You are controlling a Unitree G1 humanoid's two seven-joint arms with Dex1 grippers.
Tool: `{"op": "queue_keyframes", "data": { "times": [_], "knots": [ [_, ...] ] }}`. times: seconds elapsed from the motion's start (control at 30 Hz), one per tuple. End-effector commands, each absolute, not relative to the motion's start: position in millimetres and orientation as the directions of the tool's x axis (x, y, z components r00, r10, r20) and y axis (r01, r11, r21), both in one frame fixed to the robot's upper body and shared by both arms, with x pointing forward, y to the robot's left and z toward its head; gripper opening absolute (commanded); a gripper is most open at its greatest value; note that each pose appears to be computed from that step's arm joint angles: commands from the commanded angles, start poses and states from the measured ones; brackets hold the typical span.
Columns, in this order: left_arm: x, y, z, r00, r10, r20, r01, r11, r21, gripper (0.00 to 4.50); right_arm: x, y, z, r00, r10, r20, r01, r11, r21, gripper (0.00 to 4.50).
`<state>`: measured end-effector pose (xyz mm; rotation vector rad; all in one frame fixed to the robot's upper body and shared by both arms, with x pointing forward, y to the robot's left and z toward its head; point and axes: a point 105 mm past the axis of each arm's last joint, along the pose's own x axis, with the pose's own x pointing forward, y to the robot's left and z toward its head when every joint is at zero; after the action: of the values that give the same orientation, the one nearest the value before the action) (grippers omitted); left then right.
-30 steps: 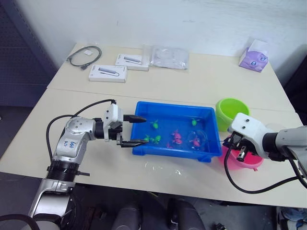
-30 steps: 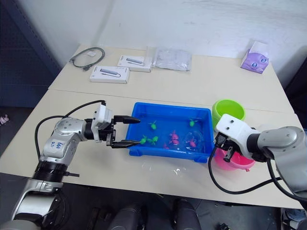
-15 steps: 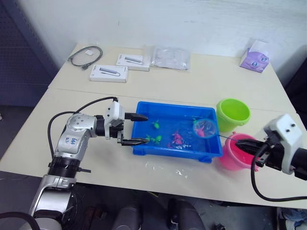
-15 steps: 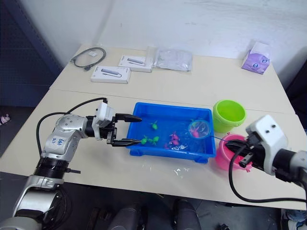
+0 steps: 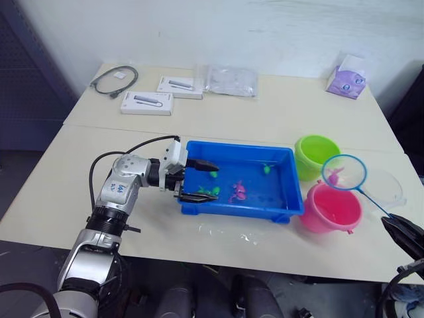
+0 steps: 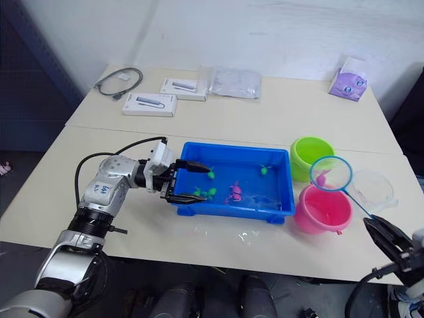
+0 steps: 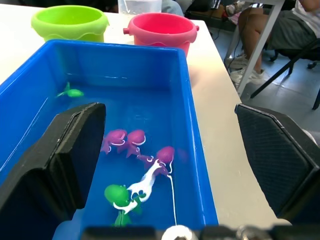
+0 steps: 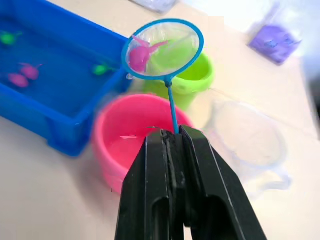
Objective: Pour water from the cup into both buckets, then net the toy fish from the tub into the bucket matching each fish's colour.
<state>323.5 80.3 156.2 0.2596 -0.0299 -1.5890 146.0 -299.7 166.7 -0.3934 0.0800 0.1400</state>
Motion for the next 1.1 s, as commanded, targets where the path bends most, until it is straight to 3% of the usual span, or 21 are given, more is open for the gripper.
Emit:
{"op": "queue_keyframes", "data": {
  "times": [0.03, 0.23, 0.43, 0.53, 0.8, 1.1],
  "knots": [
    [322.2, 75.6, 165.7, -0.033, -0.991, -0.132, 0.973, -0.062, 0.222, 4.44, 141.6, -305.4, 160.5, 0.992, 0.09, -0.086, -0.123, 0.824, -0.553, 0.0],
    [318.9, 72.8, 163.7, -0.039, -0.992, -0.121, 0.975, -0.064, 0.214, 4.44, 140.7, -301.1, 145.6, 0.991, 0.119, -0.056, -0.12, 0.637, -0.762, 0.0],
    [316.8, 70.6, 164.6, -0.029, -0.994, -0.101, 0.976, -0.05, 0.212, 4.44, 144.3, -299.6, 145.9, 0.992, 0.112, -0.054, -0.068, 0.122, -0.99, 0.0],
    [316.3, 70.0, 164.9, -0.022, -0.995, -0.096, 0.977, -0.042, 0.21, 4.44, 145.1, -304.3, 142.5, 0.994, 0.1, -0.048, -0.048, -0.001, -0.999, 0.0],
    [315.8, 72.9, 163.9, -0.019, -0.995, -0.101, 0.977, -0.04, 0.207, 4.44, 145.6, -308.0, 148.3, 0.989, 0.149, 0.001, 0.021, -0.132, -0.991, 0.0],
    [316.3, 75.6, 163.1, -0.015, -0.994, -0.109, 0.977, -0.038, 0.212, 4.44, 136.7, -330.7, 133.5, 0.989, 0.146, -0.013, 0.002, -0.097, -0.995, 0.0]
  ]
}}
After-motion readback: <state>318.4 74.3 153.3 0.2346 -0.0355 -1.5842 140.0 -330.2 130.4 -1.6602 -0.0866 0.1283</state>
